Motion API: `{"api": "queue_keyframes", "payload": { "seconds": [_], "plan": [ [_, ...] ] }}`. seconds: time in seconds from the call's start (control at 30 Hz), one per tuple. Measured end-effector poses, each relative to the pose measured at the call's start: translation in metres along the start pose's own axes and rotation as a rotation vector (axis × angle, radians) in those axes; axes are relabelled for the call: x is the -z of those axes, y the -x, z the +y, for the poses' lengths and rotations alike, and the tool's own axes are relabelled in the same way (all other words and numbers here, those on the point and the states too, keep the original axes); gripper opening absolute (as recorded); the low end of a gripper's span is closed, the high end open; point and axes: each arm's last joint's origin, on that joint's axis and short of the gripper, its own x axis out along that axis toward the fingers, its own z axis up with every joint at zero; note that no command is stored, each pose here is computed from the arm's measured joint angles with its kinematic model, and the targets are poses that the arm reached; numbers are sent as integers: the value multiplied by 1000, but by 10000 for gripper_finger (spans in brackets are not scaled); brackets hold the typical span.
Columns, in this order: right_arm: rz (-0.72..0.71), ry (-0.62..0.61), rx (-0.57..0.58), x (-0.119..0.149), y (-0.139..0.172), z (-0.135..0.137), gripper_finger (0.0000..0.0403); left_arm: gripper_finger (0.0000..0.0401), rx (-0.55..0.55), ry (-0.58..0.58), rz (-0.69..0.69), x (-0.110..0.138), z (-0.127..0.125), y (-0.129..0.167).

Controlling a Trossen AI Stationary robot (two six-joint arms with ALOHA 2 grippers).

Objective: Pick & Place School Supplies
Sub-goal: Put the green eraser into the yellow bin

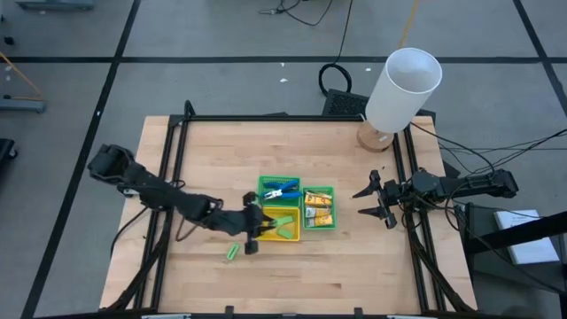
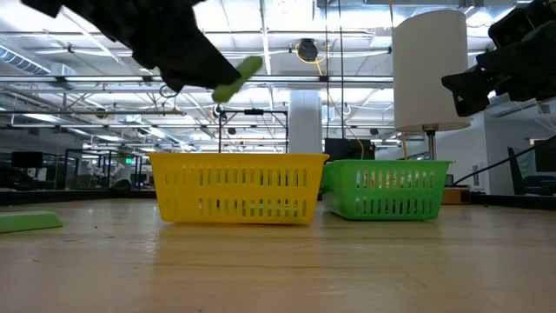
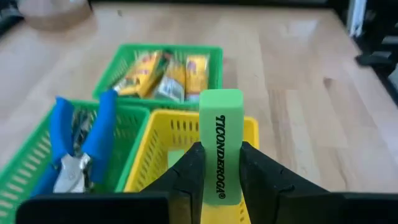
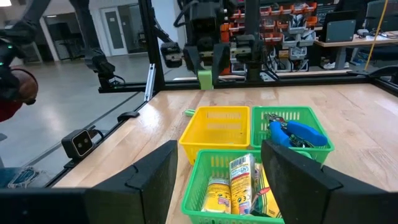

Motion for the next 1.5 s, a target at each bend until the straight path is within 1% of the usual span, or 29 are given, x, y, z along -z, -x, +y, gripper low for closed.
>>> {"api": "queue_keyframes", "payload": {
  "seconds": [0.13, 0.23, 0.4, 0.47, 0.6, 1.17, 1.5],
  "plan": [
    [0, 0, 0, 0, 0, 0, 226, 85, 16, 24, 78, -2, -1, -16],
    [1, 0, 0, 0, 0, 0, 226, 85, -7, 41, 161, 5, 1, -28],
    [0, 0, 0, 0, 0, 0, 226, 85, -57, 153, 298, 22, 9, -40],
    [1, 0, 0, 0, 0, 0, 226, 85, -59, 198, 321, 25, 11, -43],
    [1, 0, 0, 0, 0, 0, 226, 85, -64, 219, 329, 26, 13, -44],
    [0, 0, 0, 0, 0, 0, 226, 86, -65, 231, 309, 24, 13, -45],
    [0, 0, 0, 0, 0, 0, 226, 86, -46, 245, 261, 20, 11, -46]
  ]
}}
